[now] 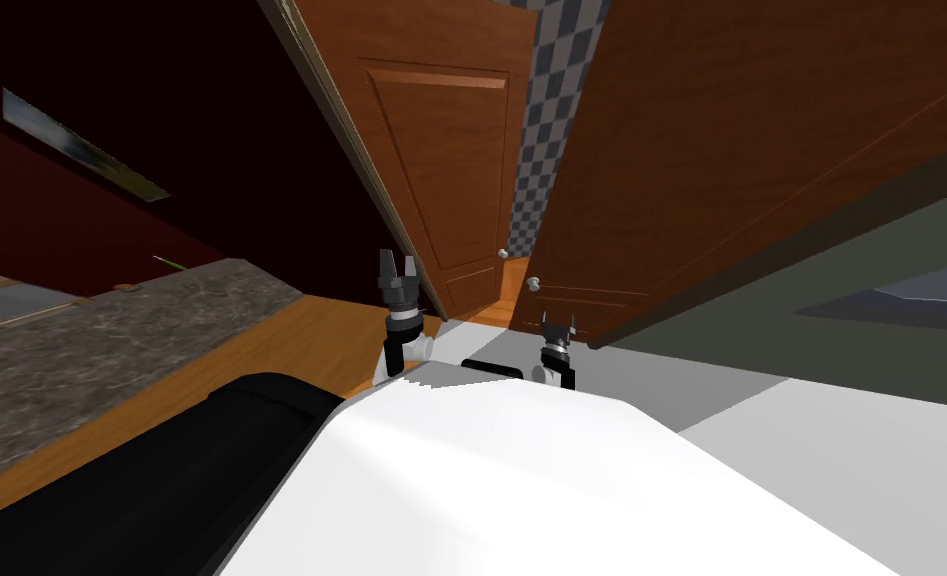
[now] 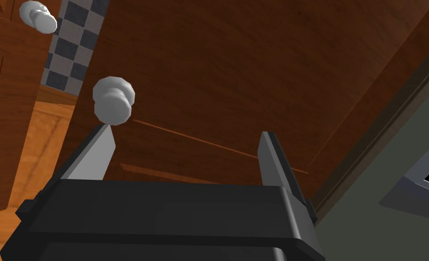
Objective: Push the door open
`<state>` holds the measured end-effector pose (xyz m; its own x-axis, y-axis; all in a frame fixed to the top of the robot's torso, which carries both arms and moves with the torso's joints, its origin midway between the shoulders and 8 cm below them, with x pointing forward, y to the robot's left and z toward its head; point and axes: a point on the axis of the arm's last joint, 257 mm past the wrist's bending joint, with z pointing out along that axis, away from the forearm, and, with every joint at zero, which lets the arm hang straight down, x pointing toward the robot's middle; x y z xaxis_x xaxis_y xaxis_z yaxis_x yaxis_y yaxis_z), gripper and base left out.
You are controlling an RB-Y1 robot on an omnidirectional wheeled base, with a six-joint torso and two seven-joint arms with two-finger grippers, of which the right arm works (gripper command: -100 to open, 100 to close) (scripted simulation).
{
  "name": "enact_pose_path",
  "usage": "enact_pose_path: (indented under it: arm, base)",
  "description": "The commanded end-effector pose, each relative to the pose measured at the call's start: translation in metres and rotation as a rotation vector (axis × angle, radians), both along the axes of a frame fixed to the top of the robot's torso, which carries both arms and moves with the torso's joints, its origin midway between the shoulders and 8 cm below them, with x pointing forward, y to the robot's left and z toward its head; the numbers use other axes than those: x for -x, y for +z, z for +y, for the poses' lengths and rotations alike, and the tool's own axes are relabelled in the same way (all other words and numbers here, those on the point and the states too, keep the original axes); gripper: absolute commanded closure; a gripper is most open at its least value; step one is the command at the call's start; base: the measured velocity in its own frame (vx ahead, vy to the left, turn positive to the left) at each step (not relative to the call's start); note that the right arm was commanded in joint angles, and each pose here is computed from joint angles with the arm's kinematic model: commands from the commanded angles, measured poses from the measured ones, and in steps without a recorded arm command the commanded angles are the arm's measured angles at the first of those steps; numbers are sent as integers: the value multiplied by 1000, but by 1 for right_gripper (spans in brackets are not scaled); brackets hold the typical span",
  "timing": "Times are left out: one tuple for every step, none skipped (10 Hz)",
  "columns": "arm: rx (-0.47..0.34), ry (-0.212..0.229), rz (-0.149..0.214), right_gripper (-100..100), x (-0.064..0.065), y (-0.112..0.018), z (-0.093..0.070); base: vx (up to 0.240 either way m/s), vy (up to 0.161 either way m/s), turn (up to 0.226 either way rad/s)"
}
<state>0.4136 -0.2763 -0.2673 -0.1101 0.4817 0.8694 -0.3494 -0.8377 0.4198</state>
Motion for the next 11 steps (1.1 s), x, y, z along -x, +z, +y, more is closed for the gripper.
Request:
enact_pose_path:
  arm:
    - [-51,0,9,-100,0,-13,2]
    - [-51,0,9,-100,0,-13,2]
    - [-80,-1,15,-100,1,-20,3]
    - [-109,-2,21,-100,2,-28,4]
    - [-136,-4,26,-100,3,-34,5]
    - [-162,-5,31,-100,4,-41,6]
    - [-188,-8,37,-100,6,-48,7]
    - [-214,-10,42,-100,7,-54,8]
    - [-239,-13,47,-100,8,-60,10]
    - [-262,-16,51,-100,10,-66,11]
    - [-284,-20,56,-100,11,-71,12]
  base:
    - [50,-70,180]
    - [41,-59,69]
    - [36,-54,111]
    - [50,-74,191]
    - [51,-81,197]
    - [48,-78,198]
    - [51,-92,155]
    - [58,-93,173]
    - [50,-84,184]
    - [36,-88,223]
    - [48,-98,157]
